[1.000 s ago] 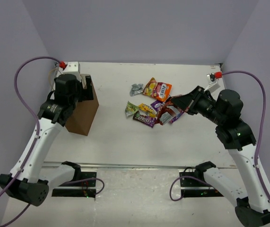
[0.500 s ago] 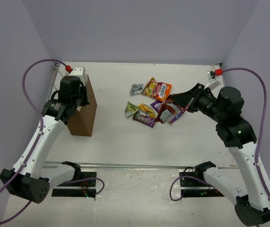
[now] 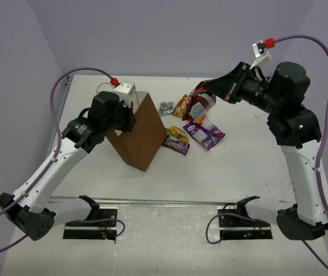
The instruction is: Place the snacks into the paper bag
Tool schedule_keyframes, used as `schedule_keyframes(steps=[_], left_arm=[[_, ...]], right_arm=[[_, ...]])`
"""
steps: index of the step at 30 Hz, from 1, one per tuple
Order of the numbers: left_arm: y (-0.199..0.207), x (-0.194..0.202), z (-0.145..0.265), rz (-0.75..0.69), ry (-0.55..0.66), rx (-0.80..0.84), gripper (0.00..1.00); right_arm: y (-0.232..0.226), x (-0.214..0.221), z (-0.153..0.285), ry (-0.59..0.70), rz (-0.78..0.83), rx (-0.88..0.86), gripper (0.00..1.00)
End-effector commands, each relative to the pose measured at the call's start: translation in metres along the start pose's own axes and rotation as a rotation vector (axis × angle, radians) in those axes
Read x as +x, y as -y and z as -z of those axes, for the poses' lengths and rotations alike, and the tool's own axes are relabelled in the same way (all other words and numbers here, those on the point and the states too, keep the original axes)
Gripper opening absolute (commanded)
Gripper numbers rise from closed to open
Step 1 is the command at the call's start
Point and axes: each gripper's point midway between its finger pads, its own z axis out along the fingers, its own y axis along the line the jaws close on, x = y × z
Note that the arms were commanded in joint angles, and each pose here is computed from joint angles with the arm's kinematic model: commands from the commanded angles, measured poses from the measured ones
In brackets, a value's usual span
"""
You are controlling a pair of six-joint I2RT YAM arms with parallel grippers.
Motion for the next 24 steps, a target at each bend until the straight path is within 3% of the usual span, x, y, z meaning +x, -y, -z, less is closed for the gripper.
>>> schedule_keyframes(steps=[1,9,19,24], left_arm=[[0.027,-0.01,-0.006,-0.023,0.029,0.071,0.0],[0.066,0.021,-0.031,-0.077,-0.035,0.117,0.0],[-0.007,0.028,0.012,-0.07,-0.04,-0.264,0.0],[-0.016,0.031,0.027,-0.079,-0.043,-0.288,0.0]], right_arm=[[-0.046,-0.035,0.018,0.071,0.094,-0.088,0.0],[-0.059,-0.058,0.008,0.085,0.082,-0.104,0.0],[-0.047,-0.055,-0.004,0.063,0.063,-0.088,0.0],[-0.051,-0.058,-0.009,0.057,0.049,-0.113,0.0]])
